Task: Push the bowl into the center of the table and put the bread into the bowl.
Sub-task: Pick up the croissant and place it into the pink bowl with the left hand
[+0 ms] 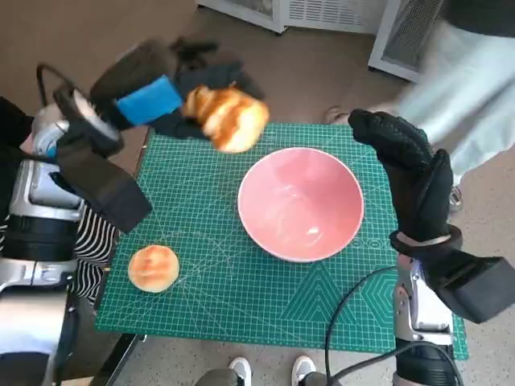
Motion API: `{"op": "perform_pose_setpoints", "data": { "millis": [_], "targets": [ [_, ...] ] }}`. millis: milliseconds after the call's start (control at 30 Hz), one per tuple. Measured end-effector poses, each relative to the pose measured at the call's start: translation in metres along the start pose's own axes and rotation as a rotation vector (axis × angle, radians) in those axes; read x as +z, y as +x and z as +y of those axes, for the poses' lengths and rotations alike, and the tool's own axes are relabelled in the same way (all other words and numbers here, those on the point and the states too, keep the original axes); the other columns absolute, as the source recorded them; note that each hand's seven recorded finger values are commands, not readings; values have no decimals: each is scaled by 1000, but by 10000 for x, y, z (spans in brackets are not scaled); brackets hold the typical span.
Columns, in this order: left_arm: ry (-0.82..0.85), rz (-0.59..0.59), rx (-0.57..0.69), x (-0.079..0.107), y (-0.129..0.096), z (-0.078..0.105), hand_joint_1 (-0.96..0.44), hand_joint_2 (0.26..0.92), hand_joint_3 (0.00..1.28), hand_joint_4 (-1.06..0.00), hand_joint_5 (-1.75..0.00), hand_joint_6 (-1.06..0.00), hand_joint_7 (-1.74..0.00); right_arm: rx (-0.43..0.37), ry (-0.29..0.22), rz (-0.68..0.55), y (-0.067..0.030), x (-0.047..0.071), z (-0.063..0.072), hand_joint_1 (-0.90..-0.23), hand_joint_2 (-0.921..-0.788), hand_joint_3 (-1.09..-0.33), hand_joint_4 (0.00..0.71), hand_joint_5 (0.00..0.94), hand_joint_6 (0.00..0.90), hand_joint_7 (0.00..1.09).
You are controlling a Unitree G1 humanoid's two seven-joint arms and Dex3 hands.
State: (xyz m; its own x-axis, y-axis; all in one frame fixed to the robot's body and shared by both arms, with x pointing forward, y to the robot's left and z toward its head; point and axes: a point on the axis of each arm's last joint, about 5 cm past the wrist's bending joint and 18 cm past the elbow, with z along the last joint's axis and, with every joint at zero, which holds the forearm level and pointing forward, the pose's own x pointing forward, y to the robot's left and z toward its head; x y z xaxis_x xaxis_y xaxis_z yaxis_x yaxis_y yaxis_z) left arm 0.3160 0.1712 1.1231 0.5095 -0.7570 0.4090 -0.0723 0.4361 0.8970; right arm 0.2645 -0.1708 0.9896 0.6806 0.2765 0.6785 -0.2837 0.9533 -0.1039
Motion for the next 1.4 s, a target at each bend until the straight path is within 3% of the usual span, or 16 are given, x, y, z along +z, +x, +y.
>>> {"op": "perform_pose_setpoints", "data": {
  "millis": [267, 667, 833, 867, 900, 933, 1000, 1033, 1133, 1267, 1400],
  "targets": [
    [-64, -13, -95, 46, 180, -294, 2, 893, 5, -849, -966, -731, -1076, -4, -2, -3, -9, 8, -6, -699, -921, -682, 157, 3, 24, 507],
    [-136, 74, -305, -88, 283, -766, 1, 919, 15, -782, -1058, -661, -1134, -16, -10, -5, -54, 28, -19, -698, -921, -679, 164, 5, 30, 499],
    [-158, 110, -388, -117, 302, -916, 0, 920, 68, -707, -1145, -607, -1181, -23, -14, -13, -60, 47, -19, -699, -921, -677, 171, 8, 33, 495],
    [-163, 118, -405, -124, 300, -942, -9, 892, 80, -599, -874, -498, -929, -25, -15, -14, -62, 50, -19, -697, -921, -677, 172, 8, 33, 494],
    [-165, 128, -428, -130, 302, -965, -16, 882, 71, -578, -607, -474, -679, -27, -15, -14, -66, 53, -20, -696, -921, -677, 172, 8, 34, 493],
    [-171, 141, -454, -138, 300, -987, -27, 859, 55, -446, -388, -387, -466, -29, -16, -14, -71, 55, -20, -695, -921, -677, 172, 8, 34, 492],
    [-187, 168, -503, -155, 291, -1022, -37, 839, 40, -330, -199, -311, -278, -33, -17, -13, -82, 57, -19, -694, -921, -677, 173, 8, 35, 490],
    [-194, 179, -530, -163, 287, -1034, -45, 820, 29, -221, -127, -258, -192, -36, -18, -12, -90, 59, -20, -694, -921, -677, 173, 7, 35, 489],
    [-214, 219, -618, -184, 279, -1051, -77, 788, 10, -80, -42, -194, -87, -44, -20, -7, -112, 58, -22, -694, -921, -677, 173, 7, 37, 487],
    [-233, 252, -685, -191, 282, -1031, -134, 776, 3, -34, -13, -182, -51, -48, -24, -7, -121, 63, -22, -695, -921, -676, 174, 7, 38, 484],
    [-250, 240, -671, -171, 271, -967, -176, 772, 1, -16, -3, -181, -36, -51, -27, -8, -121, 66, -19, -695, -921, -676, 174, 6, 39, 481]
  ]
}}
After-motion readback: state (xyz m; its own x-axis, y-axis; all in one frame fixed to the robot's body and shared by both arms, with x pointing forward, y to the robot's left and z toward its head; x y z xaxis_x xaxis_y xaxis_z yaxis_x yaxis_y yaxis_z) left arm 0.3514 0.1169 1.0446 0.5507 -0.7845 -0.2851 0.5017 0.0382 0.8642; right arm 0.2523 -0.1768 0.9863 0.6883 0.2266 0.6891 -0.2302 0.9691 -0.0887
